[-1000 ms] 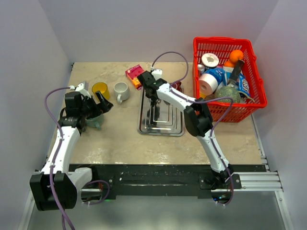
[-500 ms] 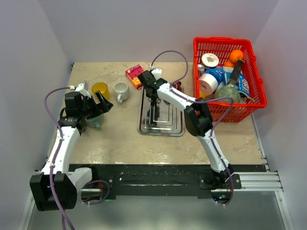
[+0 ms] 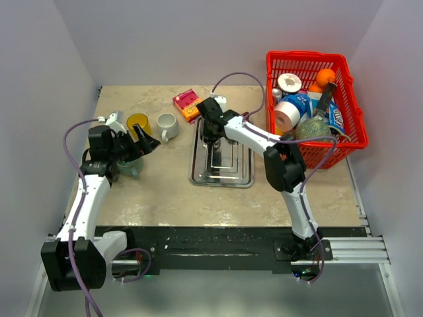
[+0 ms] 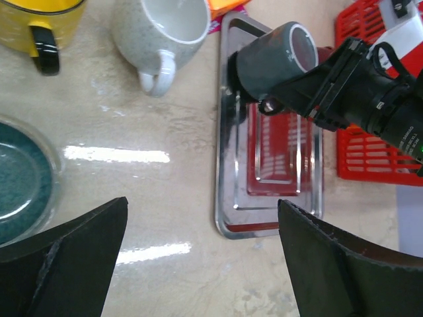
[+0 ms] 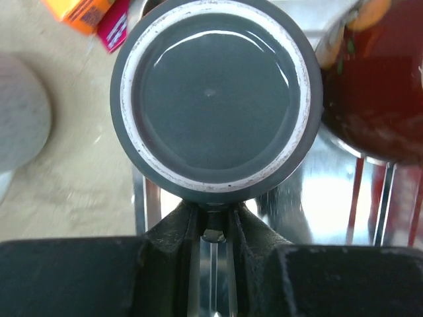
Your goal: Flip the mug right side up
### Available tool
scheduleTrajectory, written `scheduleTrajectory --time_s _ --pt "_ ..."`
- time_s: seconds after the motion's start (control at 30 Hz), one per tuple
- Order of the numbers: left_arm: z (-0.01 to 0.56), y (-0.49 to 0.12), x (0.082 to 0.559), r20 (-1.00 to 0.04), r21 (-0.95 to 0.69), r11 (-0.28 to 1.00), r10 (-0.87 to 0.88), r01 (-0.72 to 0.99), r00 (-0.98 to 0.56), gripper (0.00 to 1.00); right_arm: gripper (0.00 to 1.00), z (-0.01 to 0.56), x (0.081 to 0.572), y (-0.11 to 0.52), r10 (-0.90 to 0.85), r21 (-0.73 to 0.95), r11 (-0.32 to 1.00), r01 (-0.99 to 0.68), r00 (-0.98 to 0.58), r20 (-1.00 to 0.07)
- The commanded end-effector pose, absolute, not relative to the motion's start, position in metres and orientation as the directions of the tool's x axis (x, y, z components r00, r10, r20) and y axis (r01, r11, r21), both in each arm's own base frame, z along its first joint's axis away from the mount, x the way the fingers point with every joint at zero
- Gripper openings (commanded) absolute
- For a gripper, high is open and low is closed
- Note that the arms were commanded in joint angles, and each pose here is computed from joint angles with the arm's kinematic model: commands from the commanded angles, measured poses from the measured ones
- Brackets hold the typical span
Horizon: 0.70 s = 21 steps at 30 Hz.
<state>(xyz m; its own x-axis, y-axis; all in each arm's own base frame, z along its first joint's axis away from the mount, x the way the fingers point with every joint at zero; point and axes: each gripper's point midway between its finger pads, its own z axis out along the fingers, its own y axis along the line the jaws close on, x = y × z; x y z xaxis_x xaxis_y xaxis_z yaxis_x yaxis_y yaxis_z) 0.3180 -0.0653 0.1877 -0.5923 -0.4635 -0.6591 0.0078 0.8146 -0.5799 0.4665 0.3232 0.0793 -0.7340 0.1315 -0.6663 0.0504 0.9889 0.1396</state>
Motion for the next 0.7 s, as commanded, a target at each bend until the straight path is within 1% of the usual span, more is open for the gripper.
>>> scheduleTrajectory --time_s 0.0,0.07,0.1,0.17,0.2,0.23,0.3,0.33,0.4,0.43,0.47,0.53,0.6,0.67 --pt "0.226 -0.097 0.314 -0.654 -0.680 0.710 -0.473 0.183 -0.591 0.99 0.00 0.206 0.456 0.350 0.292 0.431 0.900 -0.069 -0.638 -0.712" --pt "0.233 -0.104 0.309 -0.635 -0.710 0.674 -0.486 0.206 -0.601 0.99 0.00 0.223 0.446 0.351 0.328 0.491 0.866 -0.092 -0.636 -0.699" --pt "0.240 -0.112 0.305 -0.636 -0.723 0.644 -0.480 0.250 -0.604 0.99 0.00 0.251 0.438 0.351 0.356 0.535 0.835 -0.125 -0.619 -0.700" --pt "0.247 -0.121 0.298 -0.603 -0.764 0.587 -0.503 0.267 -0.619 0.99 0.00 0.261 0.423 0.358 0.388 0.606 0.780 -0.154 -0.642 -0.661" --pt "0.256 -0.127 0.295 -0.610 -0.770 0.557 -0.500 0.311 -0.615 0.99 0.00 0.273 0.416 0.361 0.403 0.638 0.749 -0.179 -0.643 -0.652" --pt "0.260 -0.133 0.291 -0.581 -0.796 0.522 -0.515 0.307 -0.631 0.99 0.00 0.295 0.403 0.362 0.416 0.681 0.698 -0.221 -0.648 -0.638" --pt "0.271 -0.140 0.286 -0.588 -0.799 0.487 -0.516 0.352 -0.623 0.99 0.00 0.308 0.392 0.369 0.471 0.759 0.605 -0.241 -0.660 -0.585" --pt "0.275 -0.145 0.283 -0.569 -0.815 0.463 -0.523 0.349 -0.635 0.99 0.00 0.328 0.383 0.369 0.512 0.806 0.539 -0.247 -0.663 -0.546" --pt "0.284 -0.147 0.280 -0.565 -0.821 0.439 -0.533 0.365 -0.629 0.99 0.00 0.342 0.370 0.378 0.528 0.856 0.428 -0.289 -0.689 -0.497" --pt "0.289 -0.155 0.274 -0.543 -0.837 0.405 -0.533 0.367 -0.649 0.99 0.00 0.351 0.364 0.381 0.550 0.889 0.365 -0.275 -0.708 -0.444" --pt "0.294 -0.157 0.272 -0.541 -0.840 0.390 -0.536 0.378 -0.648 0.99 0.00 0.365 0.356 0.381 0.558 0.901 0.306 -0.307 -0.709 -0.431" --pt "0.312 -0.164 0.268 -0.559 -0.829 0.348 -0.533 0.438 -0.634 0.99 0.00 0.380 0.346 0.384 0.568 0.918 0.237 -0.317 -0.722 -0.396" --pt "0.332 -0.169 0.262 -0.619 -0.781 0.327 -0.514 0.532 -0.593 0.99 0.00 0.396 0.338 0.385 0.569 0.919 0.182 -0.349 -0.725 -0.388" --pt "0.343 -0.171 0.261 -0.658 -0.747 0.335 -0.500 0.574 -0.563 0.99 0.00 0.407 0.331 0.385 0.573 0.925 0.126 -0.357 -0.735 -0.362"
